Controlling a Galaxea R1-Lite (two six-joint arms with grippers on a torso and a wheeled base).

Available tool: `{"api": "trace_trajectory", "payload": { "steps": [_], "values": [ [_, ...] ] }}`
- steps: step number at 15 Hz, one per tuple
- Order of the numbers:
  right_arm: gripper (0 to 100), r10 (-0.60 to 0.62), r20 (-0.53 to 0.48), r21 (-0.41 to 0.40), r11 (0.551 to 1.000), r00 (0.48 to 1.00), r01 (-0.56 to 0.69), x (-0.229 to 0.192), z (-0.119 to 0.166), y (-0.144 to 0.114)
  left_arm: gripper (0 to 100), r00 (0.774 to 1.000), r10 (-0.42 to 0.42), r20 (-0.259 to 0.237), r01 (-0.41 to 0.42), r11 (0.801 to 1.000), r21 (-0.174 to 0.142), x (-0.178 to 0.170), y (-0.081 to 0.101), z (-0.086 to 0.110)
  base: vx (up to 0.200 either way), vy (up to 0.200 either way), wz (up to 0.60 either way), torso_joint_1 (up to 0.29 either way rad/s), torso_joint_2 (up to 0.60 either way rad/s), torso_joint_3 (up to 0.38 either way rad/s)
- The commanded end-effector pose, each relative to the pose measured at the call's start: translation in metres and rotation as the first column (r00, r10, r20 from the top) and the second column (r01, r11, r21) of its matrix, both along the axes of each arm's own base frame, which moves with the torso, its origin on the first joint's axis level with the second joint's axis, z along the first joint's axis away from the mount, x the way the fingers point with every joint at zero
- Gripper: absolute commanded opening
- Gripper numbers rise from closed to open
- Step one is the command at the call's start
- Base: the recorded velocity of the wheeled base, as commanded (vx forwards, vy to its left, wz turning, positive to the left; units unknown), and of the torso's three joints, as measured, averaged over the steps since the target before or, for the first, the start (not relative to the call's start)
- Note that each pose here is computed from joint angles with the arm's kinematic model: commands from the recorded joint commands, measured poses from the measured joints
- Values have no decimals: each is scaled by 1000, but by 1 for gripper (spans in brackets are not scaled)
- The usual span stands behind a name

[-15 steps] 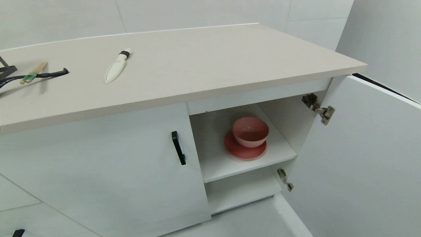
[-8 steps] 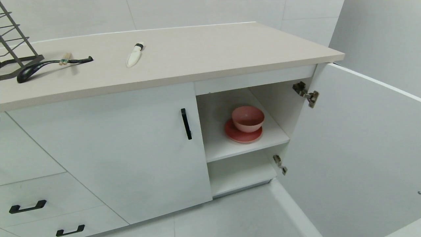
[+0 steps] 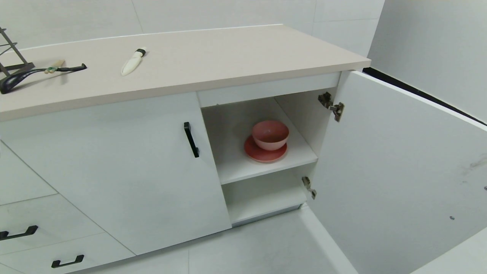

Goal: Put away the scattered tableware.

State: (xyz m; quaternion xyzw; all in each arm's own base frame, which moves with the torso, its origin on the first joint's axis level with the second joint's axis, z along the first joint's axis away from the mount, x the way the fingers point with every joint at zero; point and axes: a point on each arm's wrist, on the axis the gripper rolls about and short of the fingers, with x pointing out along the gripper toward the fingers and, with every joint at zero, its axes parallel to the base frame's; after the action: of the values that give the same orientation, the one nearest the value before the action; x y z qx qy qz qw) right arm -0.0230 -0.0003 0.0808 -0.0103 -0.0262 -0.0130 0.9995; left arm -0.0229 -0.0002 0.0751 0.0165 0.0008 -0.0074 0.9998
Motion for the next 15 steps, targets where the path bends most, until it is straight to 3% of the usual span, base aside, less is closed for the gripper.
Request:
{"api": "trace_trajectory", "payload": {
  "steps": [1, 4, 6, 11, 13, 15],
  "values": [
    [100, -1, 0, 21, 1000, 1000, 1, 0, 0, 0, 100, 1000, 1, -1, -1, 1000, 1, 0, 0, 0, 0, 0, 0, 0, 0, 0],
    [100, 44, -5, 0, 999, 999, -44, 0, 0, 1, 100, 1000, 1, -1, -1, 1000, 1, 0, 0, 0, 0, 0, 0, 0, 0, 0],
    [100, 227, -9, -71, 971, 974, -227, 0, -1, 5, 100, 1000, 1, -1, -1, 1000, 1, 0, 0, 0, 0, 0, 0, 0, 0, 0],
    [100, 162, -10, -71, 984, 987, -163, 0, -1, 4, 100, 1000, 1, -1, -1, 1000, 2, 0, 0, 0, -160, 0, 0, 3, 1, 3],
    [100, 12, -60, -48, 999, 998, -15, 0, -6, 0, 100, 1000, 1, -1, -1, 1000, 1, 0, 0, 0, -200, 0, 0, 10, 7, 0],
    [100, 15, -52, -26, 1000, 999, -16, 0, -5, 0, 100, 1000, 1, -1, -1, 1000, 1, 0, 0, 0, -200, 0, 0, 2, 2, 2]
  ]
}}
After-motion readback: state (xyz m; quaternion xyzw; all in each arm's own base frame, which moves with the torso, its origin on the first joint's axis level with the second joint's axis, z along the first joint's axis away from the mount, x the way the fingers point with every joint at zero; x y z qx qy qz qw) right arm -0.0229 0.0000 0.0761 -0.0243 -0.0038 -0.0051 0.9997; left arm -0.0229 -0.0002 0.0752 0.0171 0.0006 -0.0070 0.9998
